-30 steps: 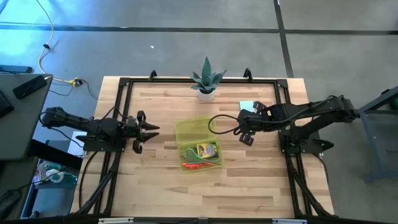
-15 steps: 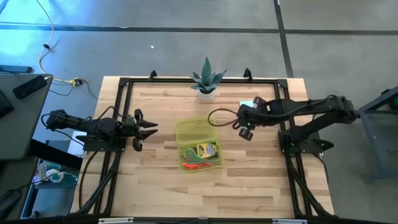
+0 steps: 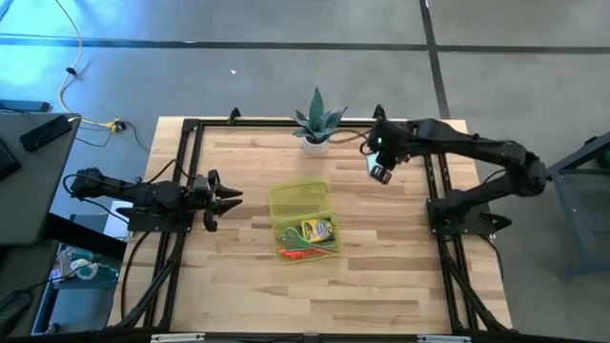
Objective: Pack school essentials
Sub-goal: Put the blue sticky notes into the yellow school supply box
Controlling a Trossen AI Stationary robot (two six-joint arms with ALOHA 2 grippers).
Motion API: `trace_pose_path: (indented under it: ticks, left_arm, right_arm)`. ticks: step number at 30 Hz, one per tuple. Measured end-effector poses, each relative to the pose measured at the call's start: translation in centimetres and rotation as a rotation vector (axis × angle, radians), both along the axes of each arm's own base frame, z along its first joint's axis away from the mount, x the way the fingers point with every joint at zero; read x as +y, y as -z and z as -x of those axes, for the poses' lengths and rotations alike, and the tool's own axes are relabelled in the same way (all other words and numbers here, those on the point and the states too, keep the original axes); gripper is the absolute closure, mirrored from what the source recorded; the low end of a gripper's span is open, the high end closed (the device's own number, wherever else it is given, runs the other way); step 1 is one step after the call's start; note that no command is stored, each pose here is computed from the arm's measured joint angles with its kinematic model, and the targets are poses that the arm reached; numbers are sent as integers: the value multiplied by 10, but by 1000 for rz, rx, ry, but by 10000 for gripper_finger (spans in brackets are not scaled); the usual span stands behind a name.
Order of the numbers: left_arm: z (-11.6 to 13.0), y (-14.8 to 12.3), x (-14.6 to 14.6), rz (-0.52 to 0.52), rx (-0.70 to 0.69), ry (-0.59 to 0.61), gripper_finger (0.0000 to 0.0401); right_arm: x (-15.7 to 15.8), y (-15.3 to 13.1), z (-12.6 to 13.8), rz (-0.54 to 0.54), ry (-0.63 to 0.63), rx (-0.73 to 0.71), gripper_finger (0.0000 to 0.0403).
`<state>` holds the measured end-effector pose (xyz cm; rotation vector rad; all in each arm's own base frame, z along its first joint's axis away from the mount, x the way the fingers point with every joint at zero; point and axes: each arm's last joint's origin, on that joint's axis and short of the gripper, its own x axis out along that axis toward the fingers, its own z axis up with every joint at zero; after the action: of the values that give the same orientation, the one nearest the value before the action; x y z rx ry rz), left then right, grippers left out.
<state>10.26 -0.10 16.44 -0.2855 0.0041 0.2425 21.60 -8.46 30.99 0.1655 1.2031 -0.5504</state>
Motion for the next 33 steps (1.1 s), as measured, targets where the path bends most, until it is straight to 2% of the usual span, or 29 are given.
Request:
trace_pose_path:
  ticks: [5,11,16,24,33]
  left_arm:
    - [0,0,0,0,0,3,286]
    - [0,0,0,-1,0,3,286]
    - [0,0,0,0,-1,3,286]
    - [0,0,0,-1,-1,3,286]
    - [0,0,0,-1,-1,3,286]
  right_arm:
    - [-27,-1,9,-42,55,-43,328]
    - [-54,-1,23,-92,193,-105,328]
    - [-77,9,27,-118,325,-96,328]
    - [-108,41,15,-187,475,-55,328]
    - [-121,73,1,-228,537,39,328]
